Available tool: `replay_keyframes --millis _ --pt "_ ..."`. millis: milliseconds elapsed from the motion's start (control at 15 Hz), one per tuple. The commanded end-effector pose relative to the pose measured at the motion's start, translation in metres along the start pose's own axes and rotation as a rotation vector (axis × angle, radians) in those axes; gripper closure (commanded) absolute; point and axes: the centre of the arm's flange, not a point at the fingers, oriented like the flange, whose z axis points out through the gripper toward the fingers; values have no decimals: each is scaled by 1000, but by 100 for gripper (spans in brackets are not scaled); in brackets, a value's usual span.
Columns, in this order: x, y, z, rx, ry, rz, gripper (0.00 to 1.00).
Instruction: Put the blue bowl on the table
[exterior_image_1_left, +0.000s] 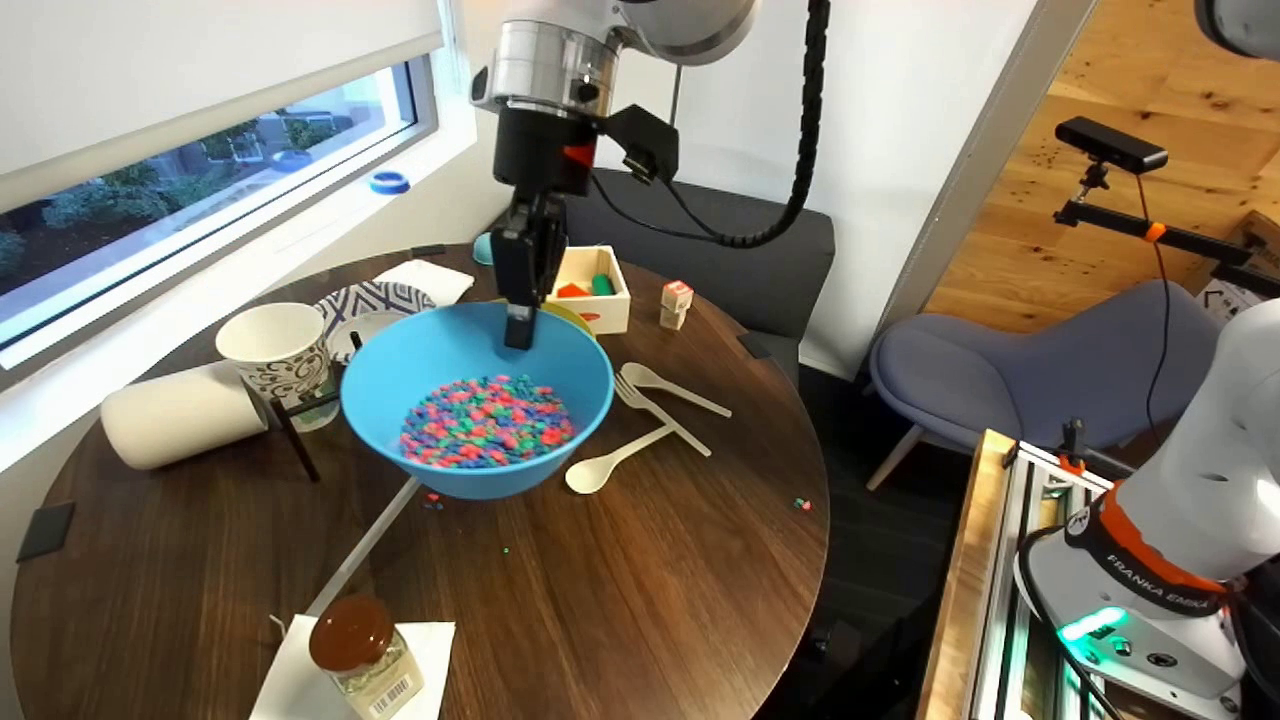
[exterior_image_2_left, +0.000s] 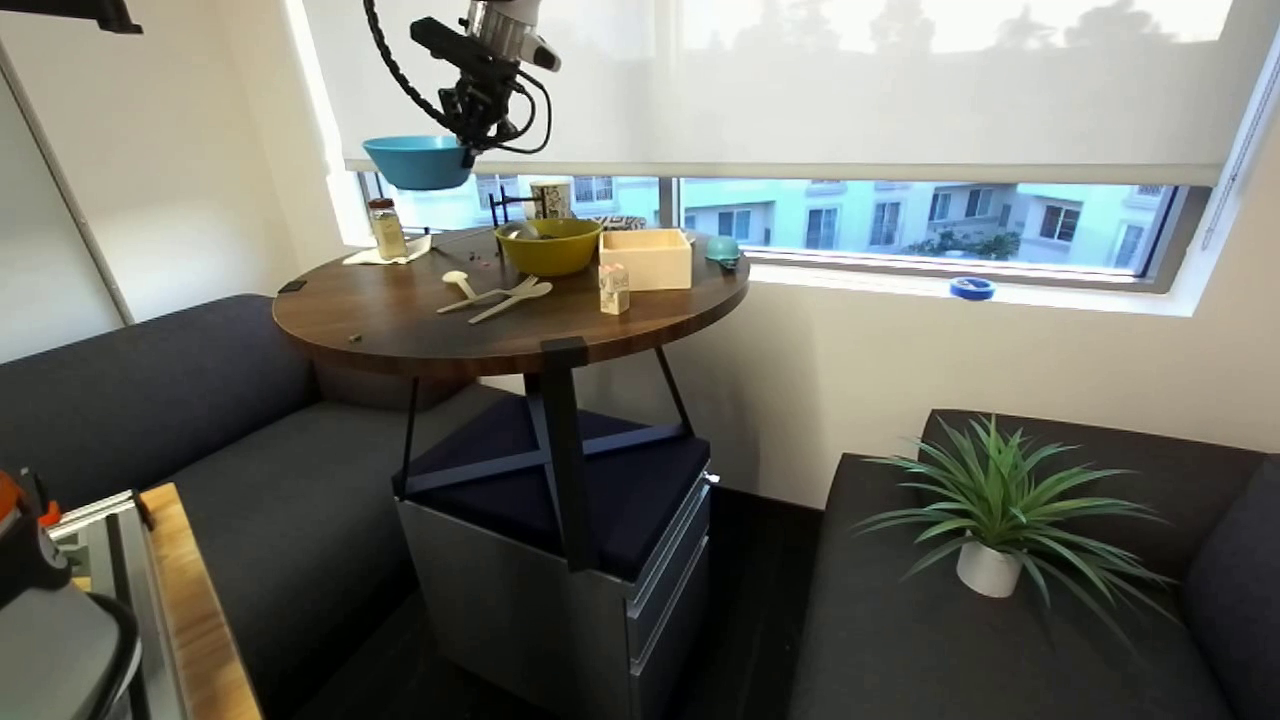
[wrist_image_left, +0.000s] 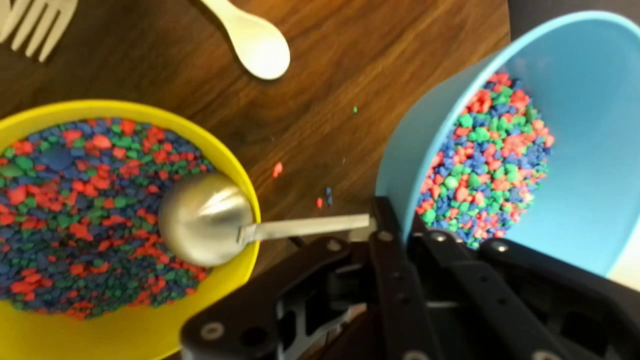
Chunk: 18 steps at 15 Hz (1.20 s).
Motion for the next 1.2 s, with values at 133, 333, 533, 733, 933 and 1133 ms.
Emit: replay_keyframes --millis 133,333,533,733,933,1133 --pt "-50 8 17 -26 -164 -141 99" --pt "-36 12 24 -30 -162 -132 94" --pt "-40 14 33 -43 -186 -148 94" --pt "-35 18 36 -36 -199 -150 99" --pt "-27 16 60 -46 -221 -180 99" --pt "-24 12 84 -41 -243 -212 99"
